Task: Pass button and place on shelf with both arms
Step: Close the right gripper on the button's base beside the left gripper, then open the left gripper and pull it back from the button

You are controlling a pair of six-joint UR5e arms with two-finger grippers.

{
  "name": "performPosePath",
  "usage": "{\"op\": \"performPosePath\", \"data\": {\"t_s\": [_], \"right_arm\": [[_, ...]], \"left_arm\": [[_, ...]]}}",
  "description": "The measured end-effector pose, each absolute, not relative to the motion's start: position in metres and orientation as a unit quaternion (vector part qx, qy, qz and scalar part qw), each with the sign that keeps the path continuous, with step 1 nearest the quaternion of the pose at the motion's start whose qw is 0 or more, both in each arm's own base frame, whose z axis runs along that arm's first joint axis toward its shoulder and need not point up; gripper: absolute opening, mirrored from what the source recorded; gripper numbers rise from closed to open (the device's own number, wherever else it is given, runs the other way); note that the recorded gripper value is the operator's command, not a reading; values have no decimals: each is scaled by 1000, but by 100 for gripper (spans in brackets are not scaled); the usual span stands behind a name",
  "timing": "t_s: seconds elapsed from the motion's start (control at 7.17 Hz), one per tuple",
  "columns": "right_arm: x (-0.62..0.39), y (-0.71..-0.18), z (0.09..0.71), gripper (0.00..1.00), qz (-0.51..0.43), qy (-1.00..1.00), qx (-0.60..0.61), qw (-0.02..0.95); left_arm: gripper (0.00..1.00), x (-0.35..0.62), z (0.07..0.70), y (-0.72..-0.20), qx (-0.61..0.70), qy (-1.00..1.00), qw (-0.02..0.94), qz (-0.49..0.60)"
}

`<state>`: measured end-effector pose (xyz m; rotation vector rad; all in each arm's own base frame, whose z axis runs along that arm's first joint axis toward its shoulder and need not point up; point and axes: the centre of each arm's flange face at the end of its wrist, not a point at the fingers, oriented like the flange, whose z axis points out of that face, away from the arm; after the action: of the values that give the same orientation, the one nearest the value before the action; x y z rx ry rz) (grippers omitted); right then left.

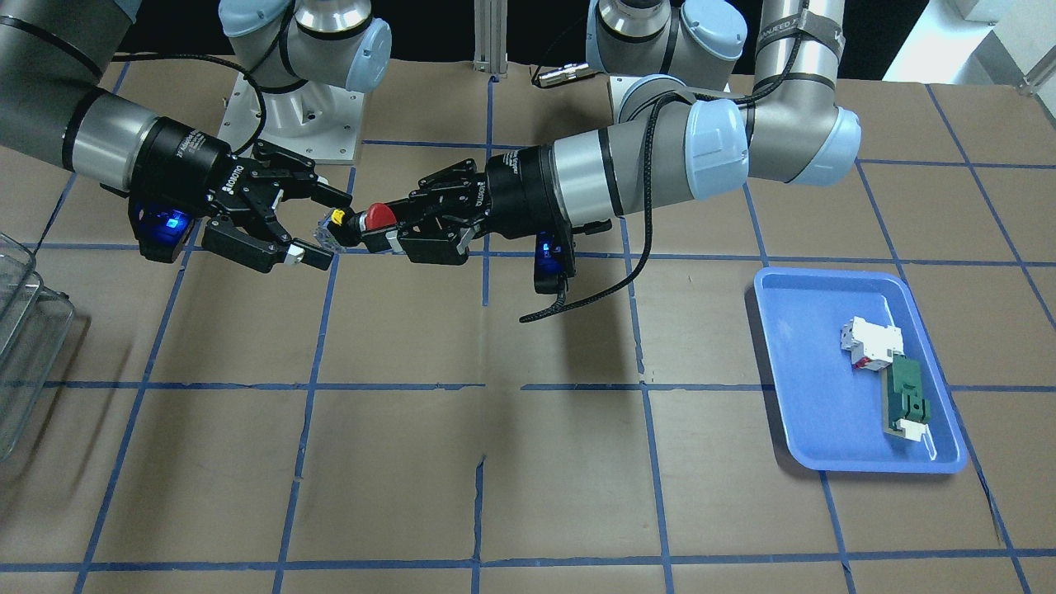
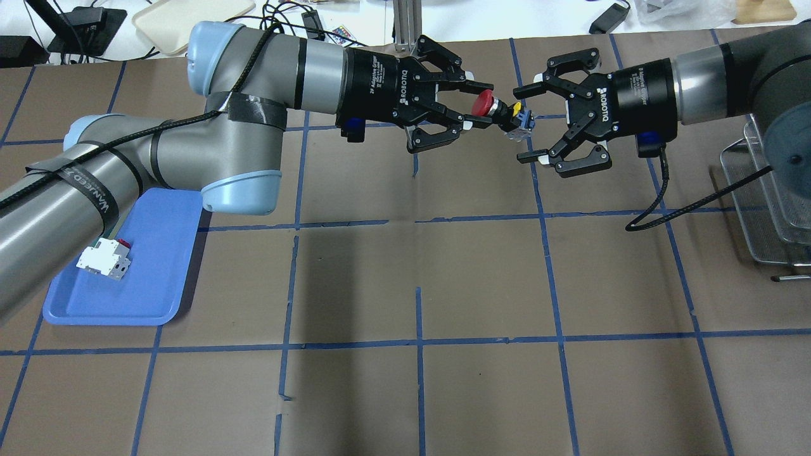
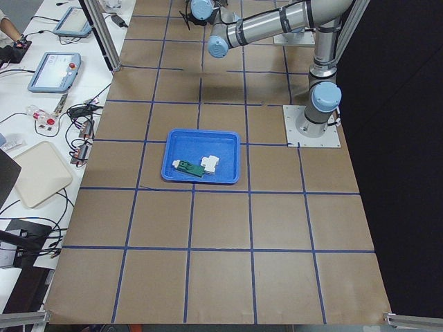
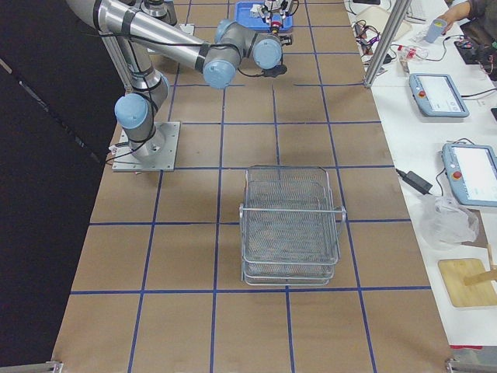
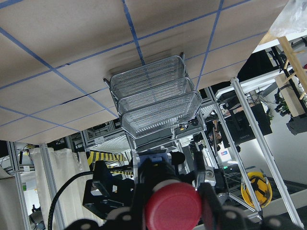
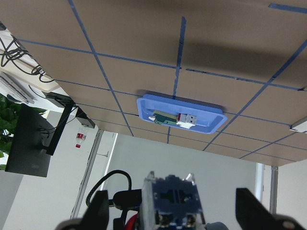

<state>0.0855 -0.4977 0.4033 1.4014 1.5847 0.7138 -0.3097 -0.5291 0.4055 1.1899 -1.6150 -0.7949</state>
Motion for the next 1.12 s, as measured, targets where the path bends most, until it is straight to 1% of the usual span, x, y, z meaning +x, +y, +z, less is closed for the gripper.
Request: {"op": "performPosePath", "data": {"t_s": [0.28, 0.42, 0.7, 0.98, 1.12], "right_arm": [[86, -498, 404, 66, 289, 634, 566, 439], [86, -498, 403, 44, 290, 634, 567, 439], [86, -498, 403, 21, 291, 632, 566, 441], [86, -499, 406, 11, 291, 630, 565, 447], [86, -499, 406, 7, 291, 630, 564, 448]], "left_arm": [[0, -310, 407, -528, 486, -660, 473, -325], [0, -309, 408, -527, 486, -660, 473, -324], [0, -309, 408, -527, 486, -660, 473, -324], [0, -309, 408, -527, 485, -659, 473, -325], [11, -309, 409, -527, 485, -659, 474, -325]]}}
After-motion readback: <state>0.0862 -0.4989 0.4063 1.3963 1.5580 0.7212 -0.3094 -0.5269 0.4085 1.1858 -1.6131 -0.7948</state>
